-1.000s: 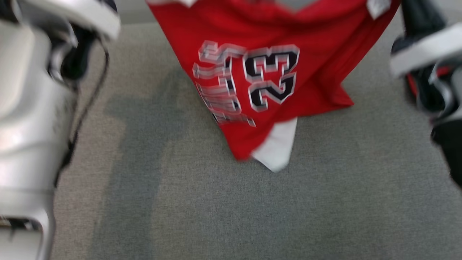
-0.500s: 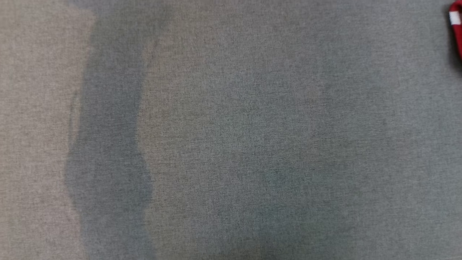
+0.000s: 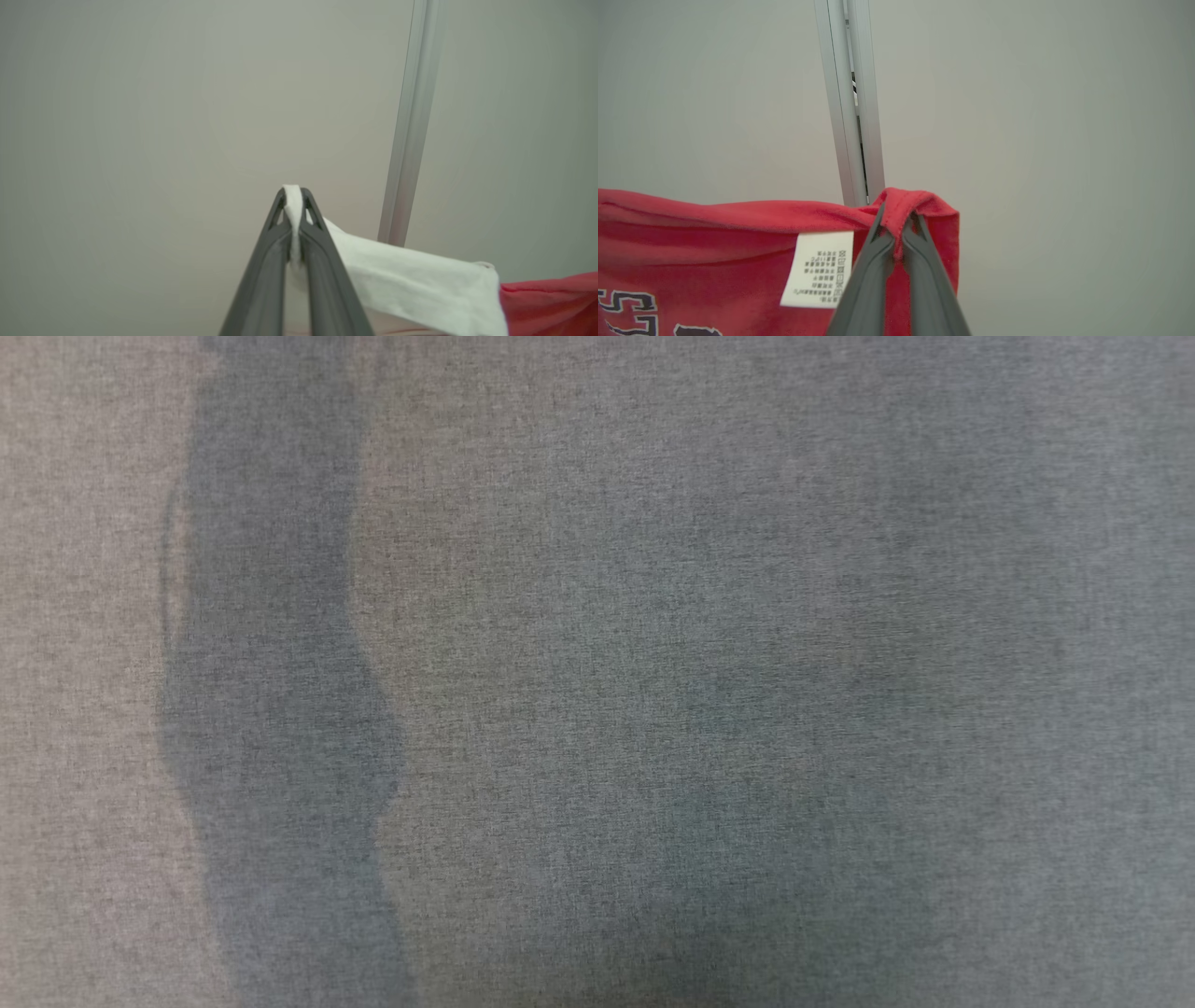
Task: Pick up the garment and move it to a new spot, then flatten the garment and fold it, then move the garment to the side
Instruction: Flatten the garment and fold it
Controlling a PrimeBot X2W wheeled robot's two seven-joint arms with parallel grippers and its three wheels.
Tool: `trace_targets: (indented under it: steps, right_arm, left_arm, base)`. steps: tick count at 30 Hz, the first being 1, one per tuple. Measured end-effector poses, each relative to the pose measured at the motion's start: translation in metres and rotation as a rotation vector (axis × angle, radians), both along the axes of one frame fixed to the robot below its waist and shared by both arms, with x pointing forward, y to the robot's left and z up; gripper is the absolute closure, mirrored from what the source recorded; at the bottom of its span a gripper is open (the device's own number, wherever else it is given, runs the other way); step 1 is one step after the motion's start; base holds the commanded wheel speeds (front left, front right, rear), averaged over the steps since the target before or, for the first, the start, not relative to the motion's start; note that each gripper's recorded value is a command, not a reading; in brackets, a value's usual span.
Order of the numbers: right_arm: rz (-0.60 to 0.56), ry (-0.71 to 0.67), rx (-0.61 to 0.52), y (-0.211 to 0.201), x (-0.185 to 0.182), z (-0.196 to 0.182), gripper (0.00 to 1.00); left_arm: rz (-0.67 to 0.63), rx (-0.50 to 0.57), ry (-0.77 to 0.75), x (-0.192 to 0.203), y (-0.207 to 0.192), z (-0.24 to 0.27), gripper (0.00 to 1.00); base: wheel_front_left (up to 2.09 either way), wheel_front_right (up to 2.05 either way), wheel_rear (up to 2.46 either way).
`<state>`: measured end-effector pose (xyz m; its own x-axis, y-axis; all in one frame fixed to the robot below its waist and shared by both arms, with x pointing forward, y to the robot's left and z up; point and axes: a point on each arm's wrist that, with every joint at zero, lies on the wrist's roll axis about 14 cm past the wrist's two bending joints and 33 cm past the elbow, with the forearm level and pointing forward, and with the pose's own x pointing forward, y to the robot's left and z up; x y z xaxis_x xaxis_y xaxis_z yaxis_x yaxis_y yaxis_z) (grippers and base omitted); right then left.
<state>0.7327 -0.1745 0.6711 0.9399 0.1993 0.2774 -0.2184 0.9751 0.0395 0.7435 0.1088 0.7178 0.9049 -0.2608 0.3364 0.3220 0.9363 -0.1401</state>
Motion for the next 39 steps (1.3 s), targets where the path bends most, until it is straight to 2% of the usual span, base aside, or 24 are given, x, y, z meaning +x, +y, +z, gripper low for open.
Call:
trace_targets:
  steps: [8, 15, 21, 26, 31, 39]
  right_arm:
    - [0.021, 0.050, 0.018, 0.007, -0.001, -0.036, 1.00]
    - [0.067, 0.122, 0.073, 0.014, -0.040, -0.075, 1.00]
    - [0.062, 0.168, 0.148, 0.000, -0.089, -0.098, 1.00]
    - [0.062, 0.246, 0.189, -0.003, -0.141, -0.137, 1.00]
    - [0.073, 0.339, 0.203, 0.001, -0.195, -0.176, 1.00]
    - [0.064, 0.450, 0.249, 0.003, -0.267, -0.215, 1.00]
  left_arm:
    - [-0.004, -0.060, 0.022, -0.001, -0.003, -0.027, 1.00]
    - [-0.044, -0.076, 0.104, -0.033, -0.016, -0.089, 1.00]
    - [-0.046, -0.167, 0.164, -0.080, -0.006, -0.125, 1.00]
    - [-0.023, -0.230, 0.210, -0.133, 0.002, -0.156, 1.00]
    - [0.041, -0.306, 0.268, -0.188, 0.016, -0.183, 1.00]
    - [0.120, -0.359, 0.399, -0.274, 0.033, -0.231, 1.00]
  base:
    - [0.00, 0.00, 0.00]
    - [0.00, 0.00, 0.00]
    - [0.00, 0.00, 0.00]
    - [0.00, 0.00, 0.00]
    - [0.00, 0.00, 0.00]
    - [0.00, 0.00, 0.00]
